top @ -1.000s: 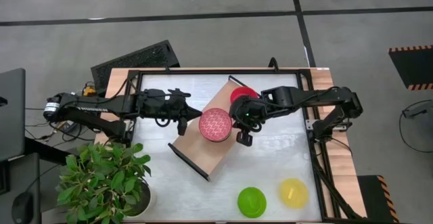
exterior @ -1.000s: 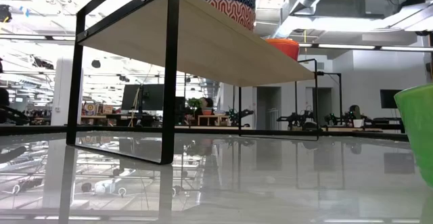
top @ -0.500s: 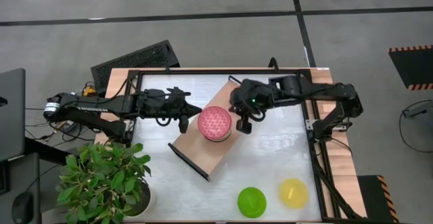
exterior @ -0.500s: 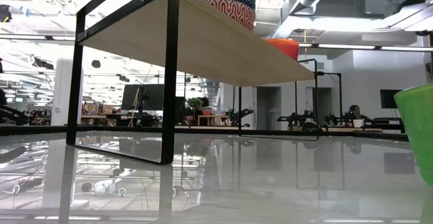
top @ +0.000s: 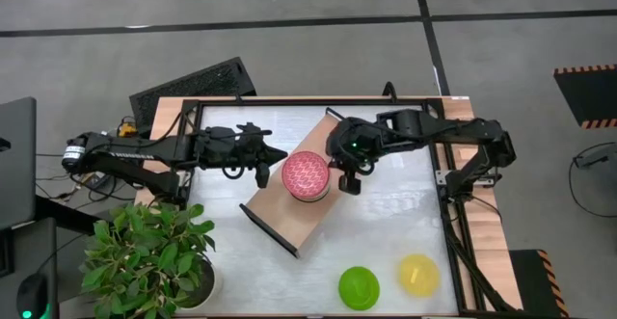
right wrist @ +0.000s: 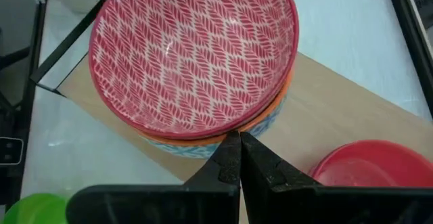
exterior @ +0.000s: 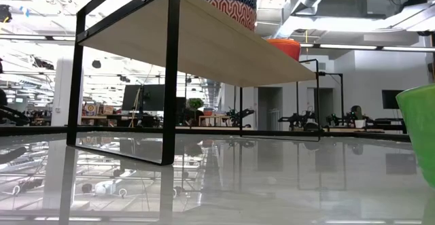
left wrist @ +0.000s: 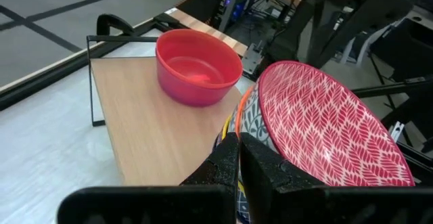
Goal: Place and stack bowls onto a shelf
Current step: Adjust the stacked patterned bowls on the shelf
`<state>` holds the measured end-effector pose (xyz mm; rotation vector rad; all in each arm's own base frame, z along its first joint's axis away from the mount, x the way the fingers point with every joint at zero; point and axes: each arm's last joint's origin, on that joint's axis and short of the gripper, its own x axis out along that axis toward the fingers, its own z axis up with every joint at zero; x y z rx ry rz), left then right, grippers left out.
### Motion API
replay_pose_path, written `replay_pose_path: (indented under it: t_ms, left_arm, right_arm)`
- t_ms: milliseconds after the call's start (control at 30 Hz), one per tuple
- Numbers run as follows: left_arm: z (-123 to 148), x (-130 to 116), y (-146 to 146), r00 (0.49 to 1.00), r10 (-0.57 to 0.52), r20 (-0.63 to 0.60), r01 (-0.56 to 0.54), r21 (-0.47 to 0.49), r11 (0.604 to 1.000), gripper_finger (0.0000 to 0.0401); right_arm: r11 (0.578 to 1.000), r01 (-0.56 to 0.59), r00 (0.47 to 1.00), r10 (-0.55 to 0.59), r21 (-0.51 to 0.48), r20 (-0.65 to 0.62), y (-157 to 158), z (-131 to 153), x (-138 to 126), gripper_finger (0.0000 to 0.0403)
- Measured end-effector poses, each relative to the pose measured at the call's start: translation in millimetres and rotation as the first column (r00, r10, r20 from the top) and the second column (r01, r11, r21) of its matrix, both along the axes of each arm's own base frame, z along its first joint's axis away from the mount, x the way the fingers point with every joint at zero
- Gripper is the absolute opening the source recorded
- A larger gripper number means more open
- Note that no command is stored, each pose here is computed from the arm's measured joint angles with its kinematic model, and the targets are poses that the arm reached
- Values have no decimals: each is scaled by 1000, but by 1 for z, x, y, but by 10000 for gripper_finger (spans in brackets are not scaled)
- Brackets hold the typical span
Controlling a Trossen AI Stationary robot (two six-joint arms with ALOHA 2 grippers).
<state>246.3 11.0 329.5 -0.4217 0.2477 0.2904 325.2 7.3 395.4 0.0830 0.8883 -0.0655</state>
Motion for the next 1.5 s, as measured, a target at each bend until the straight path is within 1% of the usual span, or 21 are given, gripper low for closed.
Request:
replay_pose_path:
  t_ms: [267,533,633,933,1000,1133,1267,1400,1500]
  left_arm:
    - [0,0,0,1000,4,0,-4,1,1000,0]
    - [1,0,0,1000,1,12,-1,3,1000,0]
    - [8,-4,0,998,-19,52,18,19,1000,0]
    - [33,-26,-1,989,-21,145,16,33,999,0]
    - [35,-29,-2,987,-44,153,40,30,999,0]
    - [34,-27,-4,981,-127,145,126,16,992,0]
    - [28,-19,-7,964,-239,116,238,21,971,0]
    - [24,-10,-9,941,-323,105,317,65,946,0]
    - [24,-9,-9,941,-324,99,313,107,944,0]
  right_arm:
    - [1000,3,1000,-2,20,-15,0,-5,0,23]
    - [1000,-6,1000,7,16,-14,0,-5,0,22]
    - [1000,-7,1000,7,15,-14,0,-5,0,22]
    - [999,-19,1000,20,31,-19,0,-8,1,22]
    - [999,-19,999,20,32,-28,0,-11,1,22]
    - [999,-21,998,23,34,-54,0,-16,2,22]
    - [999,-21,998,23,35,-55,0,-18,2,22]
    - [999,-21,998,23,35,-55,0,-18,2,22]
    - [999,-21,998,23,36,-55,0,-18,2,22]
